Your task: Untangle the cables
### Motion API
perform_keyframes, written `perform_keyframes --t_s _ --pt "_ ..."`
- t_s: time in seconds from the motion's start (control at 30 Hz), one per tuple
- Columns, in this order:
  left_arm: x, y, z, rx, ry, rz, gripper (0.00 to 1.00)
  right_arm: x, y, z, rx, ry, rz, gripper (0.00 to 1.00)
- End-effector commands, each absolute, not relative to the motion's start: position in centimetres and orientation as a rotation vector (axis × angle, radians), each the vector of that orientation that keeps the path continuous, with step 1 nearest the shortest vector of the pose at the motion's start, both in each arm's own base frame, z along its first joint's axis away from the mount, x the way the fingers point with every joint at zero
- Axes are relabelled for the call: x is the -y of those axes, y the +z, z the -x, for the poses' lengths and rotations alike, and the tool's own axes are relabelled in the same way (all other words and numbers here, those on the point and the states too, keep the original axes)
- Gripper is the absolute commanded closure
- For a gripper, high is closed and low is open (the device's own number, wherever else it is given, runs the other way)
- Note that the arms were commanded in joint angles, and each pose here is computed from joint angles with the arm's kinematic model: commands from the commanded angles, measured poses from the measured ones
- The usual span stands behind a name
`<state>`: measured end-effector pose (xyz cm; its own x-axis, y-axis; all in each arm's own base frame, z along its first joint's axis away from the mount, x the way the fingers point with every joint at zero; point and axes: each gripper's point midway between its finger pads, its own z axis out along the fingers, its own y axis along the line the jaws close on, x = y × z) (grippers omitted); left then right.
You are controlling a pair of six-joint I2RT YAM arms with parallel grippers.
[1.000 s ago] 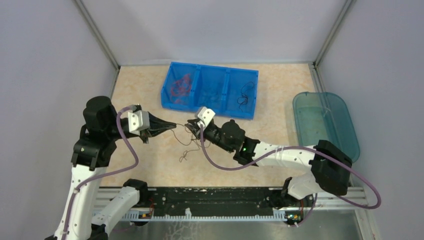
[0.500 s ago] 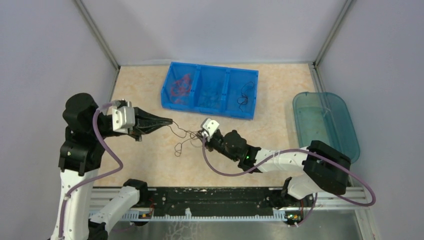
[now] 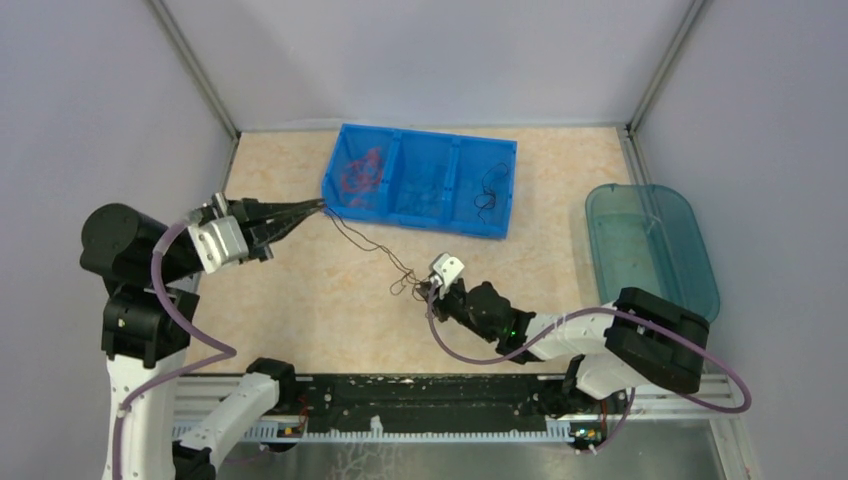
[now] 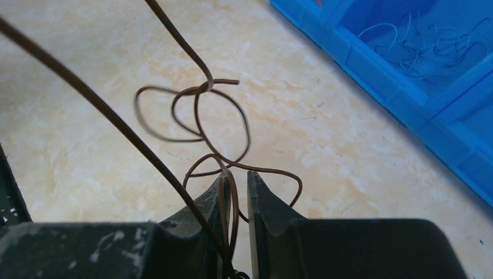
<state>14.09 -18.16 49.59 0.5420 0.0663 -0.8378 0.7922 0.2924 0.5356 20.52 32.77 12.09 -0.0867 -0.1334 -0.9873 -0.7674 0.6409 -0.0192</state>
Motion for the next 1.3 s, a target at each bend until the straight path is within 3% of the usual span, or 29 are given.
perform_keyframes --t_s 0.0,0.33,0.7,0.77,0.9,1.1,1.27 --pt "15.3 56.1 -16.4 -0.723 -0.254 -0.965 1.0 -32.9 14.5 -20.4 -1.55 0.723 0.618 0.83" --pt "8.9 66.7 -16.6 -0.49 0.081 -0.557 1.0 -32.6 13.2 -20.2 -1.579 0.756 0.565 0.79" --pt "10.1 67.1 -16.7 -0.496 0.006 -0.6 1.0 -32.4 13.8 -20.3 -1.559 0.759 0.553 0.77" --pt "11.0 66.3 -16.7 -0.518 -0.031 -0.646 1.0 -32.3 14.9 -20.7 -1.546 0.751 0.544 0.71" --pt "12.8 63.6 -17.4 -0.603 -0.143 -0.732 1.0 -32.1 19.5 -21.2 -1.471 0.831 0.518 0.47" --pt "16.5 56.5 -17.1 -0.758 -0.407 -0.941 1.0 -32.7 30.7 -19.7 -1.195 0.937 0.692 0.16" --pt "18.3 51.5 -16.1 -0.826 -0.576 -1.05 1.0 -33.1 36.2 -17.7 -1.04 0.955 0.809 0.1"
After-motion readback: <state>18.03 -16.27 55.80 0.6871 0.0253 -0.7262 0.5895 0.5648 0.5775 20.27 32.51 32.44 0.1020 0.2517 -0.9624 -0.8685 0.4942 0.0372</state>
